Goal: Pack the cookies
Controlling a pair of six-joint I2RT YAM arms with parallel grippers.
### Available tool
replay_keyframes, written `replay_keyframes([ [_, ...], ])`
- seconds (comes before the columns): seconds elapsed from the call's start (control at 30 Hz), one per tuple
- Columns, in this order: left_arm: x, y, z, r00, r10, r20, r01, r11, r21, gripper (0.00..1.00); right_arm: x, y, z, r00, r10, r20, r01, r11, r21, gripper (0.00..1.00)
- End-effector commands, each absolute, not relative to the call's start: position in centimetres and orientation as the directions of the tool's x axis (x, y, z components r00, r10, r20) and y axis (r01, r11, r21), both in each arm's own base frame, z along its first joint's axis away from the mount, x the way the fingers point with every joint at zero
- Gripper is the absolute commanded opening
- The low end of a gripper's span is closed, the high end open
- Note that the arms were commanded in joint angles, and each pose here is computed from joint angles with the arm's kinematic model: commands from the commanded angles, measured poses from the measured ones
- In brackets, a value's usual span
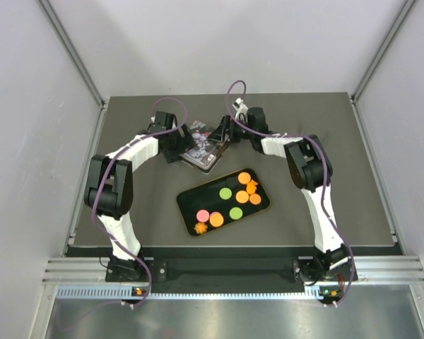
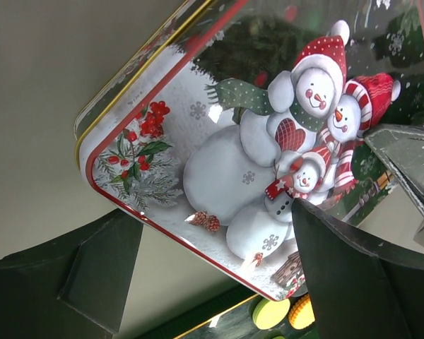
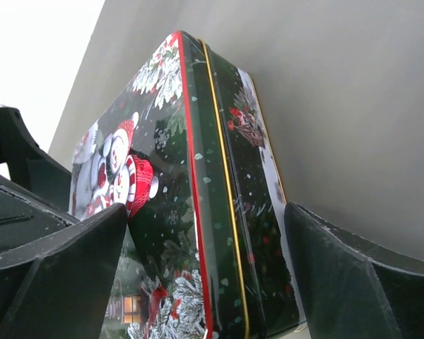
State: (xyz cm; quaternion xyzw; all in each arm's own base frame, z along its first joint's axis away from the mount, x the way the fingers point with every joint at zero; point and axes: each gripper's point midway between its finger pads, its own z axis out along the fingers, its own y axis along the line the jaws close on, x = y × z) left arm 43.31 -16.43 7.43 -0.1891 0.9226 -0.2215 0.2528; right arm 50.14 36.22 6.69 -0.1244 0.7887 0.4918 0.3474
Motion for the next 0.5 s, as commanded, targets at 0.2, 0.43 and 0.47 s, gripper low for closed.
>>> replay_keyframes([
  [0.2,45.3,-17.0,8.7,-0.787,-0.429,-0.443,-0.173,0.843,-0.509,0.89,47.2,36.5,10.0,-0.783,0.212,-0.585,-0.504,0.336,0.796,0.68],
  [0.43,45.4,-16.8,8.4,-0.79,-0.417,-0.45,-0.177,0.858,-0.483,0.89,46.4,36.1,9.9,-0.802,0.212,-0.559,-0.475,0.341,0.811,0.47],
  [0.47,45.4,-16.9,8.6,-0.789,-0.406,-0.46,-0.166,0.863,-0.478,0.89,46.2,36.1,10.1,-0.803,0.206,-0.559,-0.479,0.337,0.811,0.54],
])
